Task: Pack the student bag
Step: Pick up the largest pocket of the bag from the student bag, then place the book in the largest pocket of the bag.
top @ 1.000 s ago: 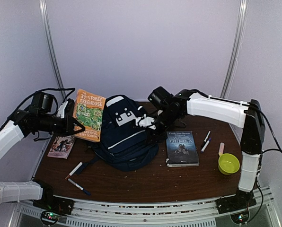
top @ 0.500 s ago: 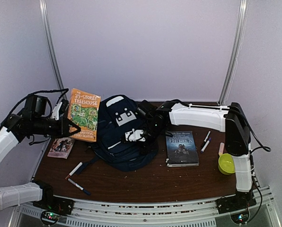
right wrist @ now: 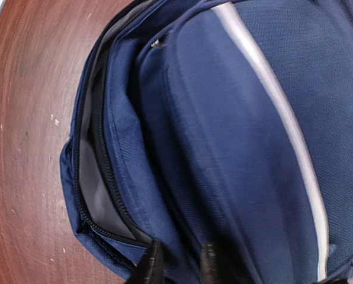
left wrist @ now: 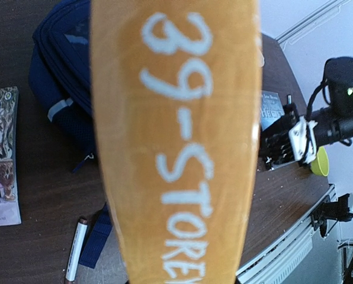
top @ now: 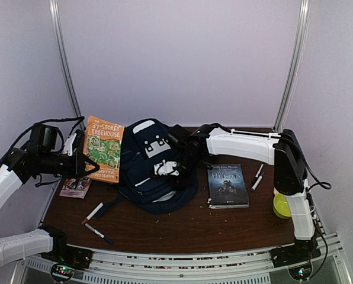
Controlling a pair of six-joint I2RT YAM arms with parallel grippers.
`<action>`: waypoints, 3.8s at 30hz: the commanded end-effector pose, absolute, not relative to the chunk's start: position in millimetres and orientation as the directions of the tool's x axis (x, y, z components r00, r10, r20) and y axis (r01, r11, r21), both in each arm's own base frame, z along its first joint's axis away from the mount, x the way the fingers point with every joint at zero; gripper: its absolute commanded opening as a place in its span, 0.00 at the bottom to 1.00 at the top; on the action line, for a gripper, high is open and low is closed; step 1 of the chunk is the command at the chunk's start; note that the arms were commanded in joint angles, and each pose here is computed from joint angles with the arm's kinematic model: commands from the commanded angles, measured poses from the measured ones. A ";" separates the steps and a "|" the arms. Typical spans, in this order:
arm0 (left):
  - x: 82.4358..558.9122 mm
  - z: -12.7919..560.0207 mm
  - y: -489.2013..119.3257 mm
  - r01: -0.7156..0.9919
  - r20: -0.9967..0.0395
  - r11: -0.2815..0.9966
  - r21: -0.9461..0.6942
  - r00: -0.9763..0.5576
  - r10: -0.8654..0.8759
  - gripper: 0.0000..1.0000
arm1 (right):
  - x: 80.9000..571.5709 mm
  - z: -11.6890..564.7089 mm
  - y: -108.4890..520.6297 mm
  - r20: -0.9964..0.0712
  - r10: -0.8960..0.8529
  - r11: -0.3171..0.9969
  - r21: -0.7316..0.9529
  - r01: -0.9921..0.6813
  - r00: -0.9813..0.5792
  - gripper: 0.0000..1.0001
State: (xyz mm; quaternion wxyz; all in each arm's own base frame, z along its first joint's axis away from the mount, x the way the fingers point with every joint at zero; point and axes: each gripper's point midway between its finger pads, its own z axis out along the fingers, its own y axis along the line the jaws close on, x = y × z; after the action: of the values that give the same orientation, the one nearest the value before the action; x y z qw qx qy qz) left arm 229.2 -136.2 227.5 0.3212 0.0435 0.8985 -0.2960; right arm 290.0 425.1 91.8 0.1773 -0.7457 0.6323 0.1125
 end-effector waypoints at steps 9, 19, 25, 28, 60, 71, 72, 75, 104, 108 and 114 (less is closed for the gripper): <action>189.4 224.0 -155.0 0.398 -0.590 0.703 -0.589 -0.807 -0.036 0.00 | 324.0 176.9 443.5 -0.580 -0.811 0.030 -0.176 -0.984 0.079 0.00; 179.9 239.2 -149.3 0.425 -0.597 0.725 -0.542 -0.802 0.024 0.00 | 267.6 119.7 415.5 -0.439 -0.883 -0.168 -0.032 -0.985 0.165 0.47; 185.0 236.4 -150.5 0.412 -0.606 0.720 -0.558 -0.795 -0.015 0.00 | 275.8 98.3 413.6 -0.390 -0.907 -0.147 -0.058 -0.987 0.158 0.49; 183.3 235.6 -149.8 0.407 -0.605 0.720 -0.562 -0.796 -0.023 0.00 | 283.7 91.6 416.5 -0.370 -0.917 -0.130 -0.071 -0.989 0.148 0.48; 177.7 227.7 -154.3 0.443 -0.615 0.692 -0.570 -0.789 -0.001 0.00 | 315.6 143.2 442.3 -0.499 -0.865 0.001 -0.097 -0.995 0.048 0.00; 133.6 246.0 -189.1 0.629 -0.674 0.348 -0.696 -0.739 -0.011 0.00 | 348.8 275.7 467.9 -0.775 -0.630 0.259 -0.152 -0.954 -0.048 0.00; 130.5 247.1 -190.6 0.633 -0.673 0.337 -0.697 -0.739 -0.004 0.00 | 350.0 285.9 468.6 -0.791 -0.611 0.274 -0.157 -0.949 -0.046 0.00; 125.3 246.1 -196.6 0.641 -0.666 0.309 -0.702 -0.745 0.031 0.00 | 356.3 316.4 467.1 -0.835 -0.547 0.338 -0.166 -0.927 -0.050 0.00; 216.7 198.7 -318.9 0.575 -0.633 0.329 -0.749 -0.768 -0.097 0.00 | 364.4 372.1 469.6 -0.898 -0.441 0.422 -0.199 -0.884 -0.009 0.00; 240.0 179.7 -317.2 0.489 -0.587 0.377 -0.786 -0.782 -0.210 0.00 | 360.5 375.4 469.1 -0.903 -0.428 0.422 -0.179 -0.889 -0.021 0.00; 260.0 155.2 -321.6 0.418 -0.533 0.370 -0.830 -0.790 -0.303 0.00 | 354.1 386.5 471.0 -0.915 -0.402 0.422 -0.171 -0.890 -0.015 0.00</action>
State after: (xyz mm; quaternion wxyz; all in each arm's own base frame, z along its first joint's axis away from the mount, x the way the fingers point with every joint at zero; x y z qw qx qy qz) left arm 227.8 -311.6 112.3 0.2351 0.0715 0.8283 -0.5035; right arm 366.2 472.4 306.9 0.4347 -0.5080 0.7155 0.2024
